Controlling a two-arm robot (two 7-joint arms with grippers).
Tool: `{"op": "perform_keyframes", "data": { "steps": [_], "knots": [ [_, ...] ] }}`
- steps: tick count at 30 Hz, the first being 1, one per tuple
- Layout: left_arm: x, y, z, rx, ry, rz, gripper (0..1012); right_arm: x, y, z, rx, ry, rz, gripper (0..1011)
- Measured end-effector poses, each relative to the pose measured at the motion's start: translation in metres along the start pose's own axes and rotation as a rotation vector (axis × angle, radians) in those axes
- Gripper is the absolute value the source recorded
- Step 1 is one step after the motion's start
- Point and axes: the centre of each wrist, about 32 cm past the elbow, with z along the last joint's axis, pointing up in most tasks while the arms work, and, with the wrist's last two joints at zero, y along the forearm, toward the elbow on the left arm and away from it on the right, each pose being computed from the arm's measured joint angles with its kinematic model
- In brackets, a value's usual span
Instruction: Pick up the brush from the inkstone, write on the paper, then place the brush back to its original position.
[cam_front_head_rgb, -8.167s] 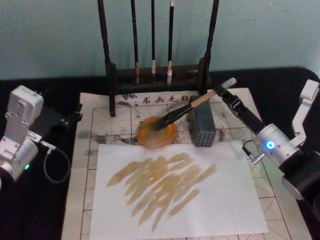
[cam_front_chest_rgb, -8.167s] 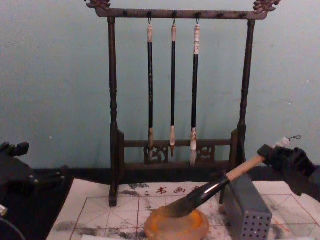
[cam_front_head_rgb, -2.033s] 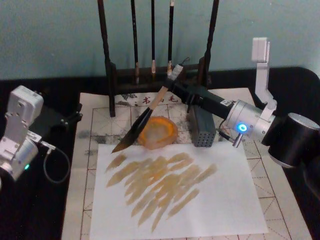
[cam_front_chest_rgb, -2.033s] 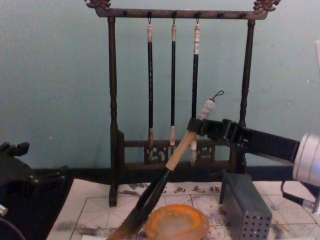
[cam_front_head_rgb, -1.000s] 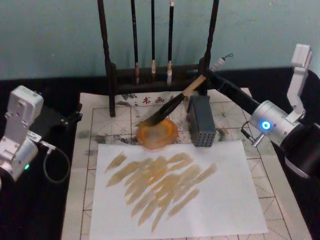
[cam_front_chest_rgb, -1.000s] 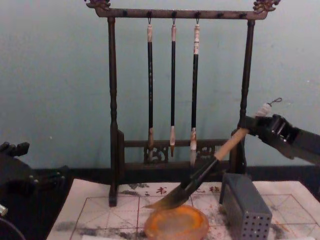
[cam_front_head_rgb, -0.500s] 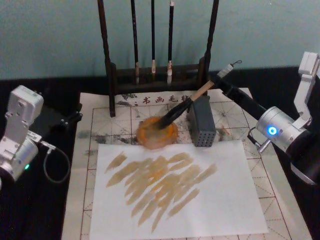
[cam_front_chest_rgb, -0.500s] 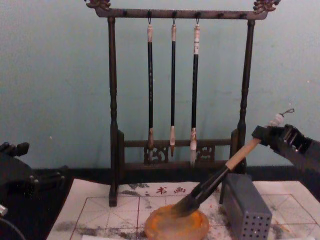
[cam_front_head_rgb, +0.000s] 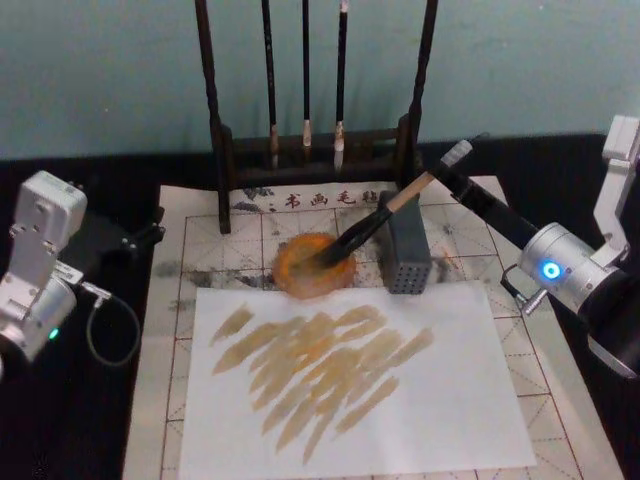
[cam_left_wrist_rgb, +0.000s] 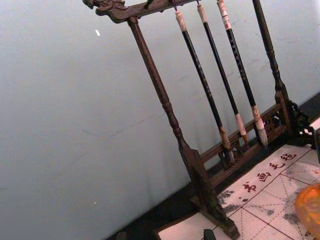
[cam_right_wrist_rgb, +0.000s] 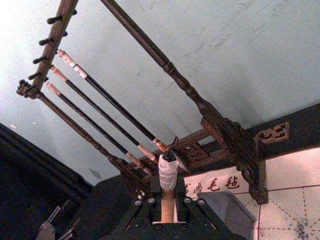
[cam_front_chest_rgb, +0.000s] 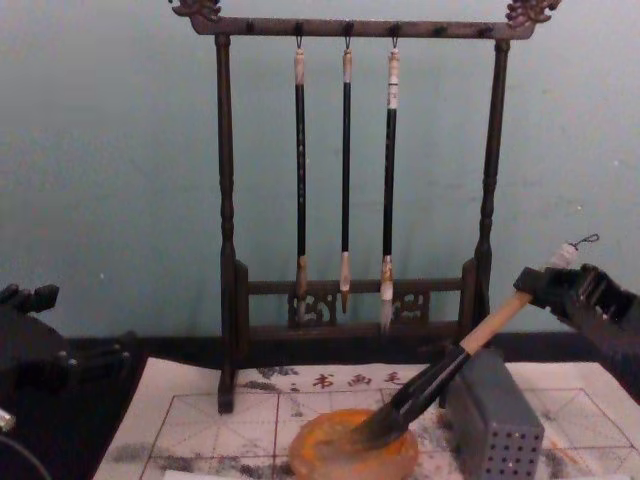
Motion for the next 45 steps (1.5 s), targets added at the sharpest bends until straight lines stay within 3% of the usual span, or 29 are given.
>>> {"op": "perform_keyframes", "data": {
  "steps": [45],
  "knots": [
    [0.0,0.0,0.0,0.0,0.0,0.0,1001,0.01,-0.006,-0.006,-0.022,0.071,-0.047,174]
  ]
}}
